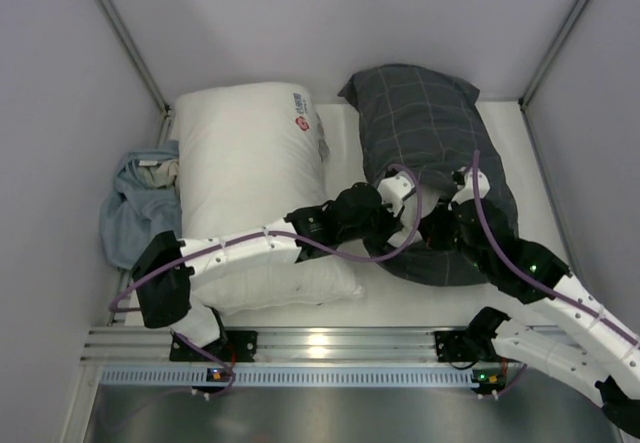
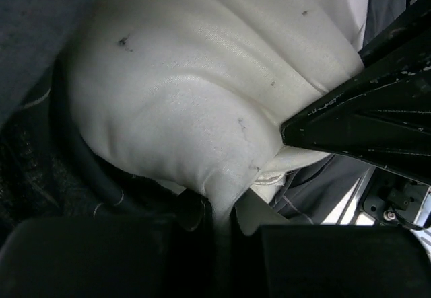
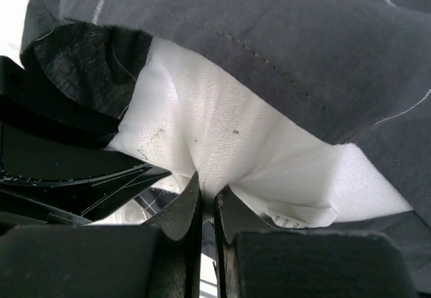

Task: Remove the pillowcase from the pillow

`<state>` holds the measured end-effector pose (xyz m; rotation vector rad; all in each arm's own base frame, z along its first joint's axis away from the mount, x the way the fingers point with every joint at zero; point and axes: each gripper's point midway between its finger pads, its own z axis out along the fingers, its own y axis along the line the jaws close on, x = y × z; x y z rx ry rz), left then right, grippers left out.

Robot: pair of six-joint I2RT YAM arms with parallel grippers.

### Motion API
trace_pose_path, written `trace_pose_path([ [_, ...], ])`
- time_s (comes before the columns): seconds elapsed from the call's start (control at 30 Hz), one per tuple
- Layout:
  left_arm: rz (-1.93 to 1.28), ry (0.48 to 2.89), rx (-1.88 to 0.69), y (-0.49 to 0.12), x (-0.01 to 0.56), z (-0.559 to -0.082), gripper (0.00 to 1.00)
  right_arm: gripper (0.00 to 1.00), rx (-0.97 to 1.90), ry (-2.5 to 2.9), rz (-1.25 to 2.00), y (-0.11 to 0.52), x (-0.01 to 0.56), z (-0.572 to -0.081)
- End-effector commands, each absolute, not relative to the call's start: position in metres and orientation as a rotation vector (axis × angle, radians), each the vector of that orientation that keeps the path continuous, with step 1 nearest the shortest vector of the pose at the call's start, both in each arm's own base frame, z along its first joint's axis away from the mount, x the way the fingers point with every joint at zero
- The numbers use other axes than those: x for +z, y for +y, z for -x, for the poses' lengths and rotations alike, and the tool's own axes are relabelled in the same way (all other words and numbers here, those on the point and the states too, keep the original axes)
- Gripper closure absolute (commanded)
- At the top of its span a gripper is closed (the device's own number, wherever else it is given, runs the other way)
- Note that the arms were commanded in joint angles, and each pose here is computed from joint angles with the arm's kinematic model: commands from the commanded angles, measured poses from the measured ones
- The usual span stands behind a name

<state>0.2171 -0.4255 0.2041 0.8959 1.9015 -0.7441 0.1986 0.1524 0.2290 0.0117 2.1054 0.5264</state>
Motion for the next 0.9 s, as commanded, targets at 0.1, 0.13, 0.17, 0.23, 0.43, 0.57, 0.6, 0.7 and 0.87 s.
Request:
trace_pose_path([
  [0.1, -0.801, 1.702, -0.781, -0.438, 0.271, -0.241, 1.0, 0.91, 0.626, 1.981, 0.013, 0.161, 0.278, -0.2],
  [0.13, -0.776, 1.709, -0.769, -0.433, 0.275, -0.248, 1.0, 0.76, 0.619, 1.978, 0.006, 0.159, 0.278, -0.201],
  [0.17, -0.761, 1.715, -0.768, -0.43, 0.277, -0.252, 1.0, 0.61, 0.608, 1.984, 0.007, 0.157, 0.277, -0.199],
  [0.23, -0.736, 1.729, -0.741, -0.42, 0.284, -0.26, 1.0, 0.15, 0.559, 1.984, -0.043, 0.145, 0.277, -0.201],
  [0.43, -0.709, 1.709, -0.741, -0.408, 0.299, -0.268, 1.0, 0.01, 0.38, 2.064, -0.239, 0.108, 0.262, -0.196],
  [0.57, -0.733, 1.711, -0.778, -0.417, 0.295, -0.266, 1.0, 0.01, 0.335, 2.125, -0.304, 0.097, 0.254, -0.187],
  [0.6, -0.738, 1.709, -0.788, -0.419, 0.295, -0.265, 1.0, 0.0, 0.338, 2.126, -0.33, 0.095, 0.253, -0.185],
  [0.7, -0.751, 1.712, -0.802, -0.425, 0.292, -0.265, 1.0, 0.01, 0.333, 2.128, -0.38, 0.087, 0.249, -0.179],
  [0.87, -0.748, 1.693, -0.828, -0.426, 0.299, -0.262, 1.0, 0.02, 0.31, 2.149, -0.506, 0.08, 0.225, -0.175],
])
